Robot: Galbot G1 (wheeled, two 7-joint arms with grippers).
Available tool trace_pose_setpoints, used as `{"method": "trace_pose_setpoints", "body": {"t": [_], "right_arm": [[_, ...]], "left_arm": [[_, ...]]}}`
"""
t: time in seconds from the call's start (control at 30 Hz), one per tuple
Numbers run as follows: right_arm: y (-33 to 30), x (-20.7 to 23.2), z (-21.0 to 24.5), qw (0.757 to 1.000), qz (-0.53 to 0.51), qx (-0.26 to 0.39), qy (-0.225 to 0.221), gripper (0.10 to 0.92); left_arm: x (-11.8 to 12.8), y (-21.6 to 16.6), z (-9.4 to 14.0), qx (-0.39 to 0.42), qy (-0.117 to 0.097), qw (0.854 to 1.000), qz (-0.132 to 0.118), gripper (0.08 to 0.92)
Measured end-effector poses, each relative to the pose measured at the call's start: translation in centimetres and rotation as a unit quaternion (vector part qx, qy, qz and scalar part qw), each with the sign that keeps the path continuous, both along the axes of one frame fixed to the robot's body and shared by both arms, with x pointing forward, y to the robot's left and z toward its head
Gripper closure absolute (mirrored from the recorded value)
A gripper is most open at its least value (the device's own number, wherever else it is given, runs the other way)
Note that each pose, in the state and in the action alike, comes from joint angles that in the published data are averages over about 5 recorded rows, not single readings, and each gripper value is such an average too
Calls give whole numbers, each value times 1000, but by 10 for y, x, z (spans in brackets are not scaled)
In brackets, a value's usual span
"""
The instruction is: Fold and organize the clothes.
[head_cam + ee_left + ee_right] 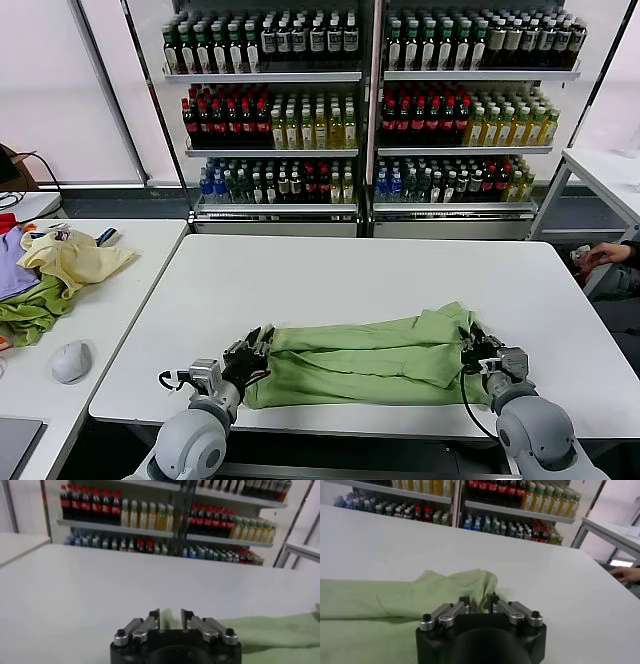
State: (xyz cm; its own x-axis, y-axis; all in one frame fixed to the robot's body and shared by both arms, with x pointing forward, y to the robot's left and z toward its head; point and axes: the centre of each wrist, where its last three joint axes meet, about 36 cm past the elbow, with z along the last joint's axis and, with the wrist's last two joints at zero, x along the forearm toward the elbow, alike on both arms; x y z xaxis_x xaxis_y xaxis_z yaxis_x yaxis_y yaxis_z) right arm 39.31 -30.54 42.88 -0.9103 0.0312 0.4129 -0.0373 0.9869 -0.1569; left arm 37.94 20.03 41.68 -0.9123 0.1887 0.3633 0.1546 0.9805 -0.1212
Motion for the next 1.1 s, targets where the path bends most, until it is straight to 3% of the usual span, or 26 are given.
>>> {"method": "trace_pose_setpoints", "body": {"t": [0.13, 0.33, 0.4, 0.63, 1.1], "right_arm": [[3, -6, 3, 1000, 0, -1, -7, 429], [6, -11, 6, 1000, -2, -1, -13, 260], [7, -12, 7, 1000, -3, -1, -15, 222], [8, -14, 10, 1000, -5, -2, -20, 200], [10, -12, 16, 999, -6, 2, -34, 200]], "left_arm": [[-10, -7, -3, 20, -6, 1000, 20, 455], [-18, -21, -16, 48, 5, 997, 52, 292], [-18, -25, -21, 56, 10, 996, 63, 285], [-21, -37, -38, 70, 29, 993, 89, 458], [-23, -38, -47, 44, 48, 994, 93, 857]]}}
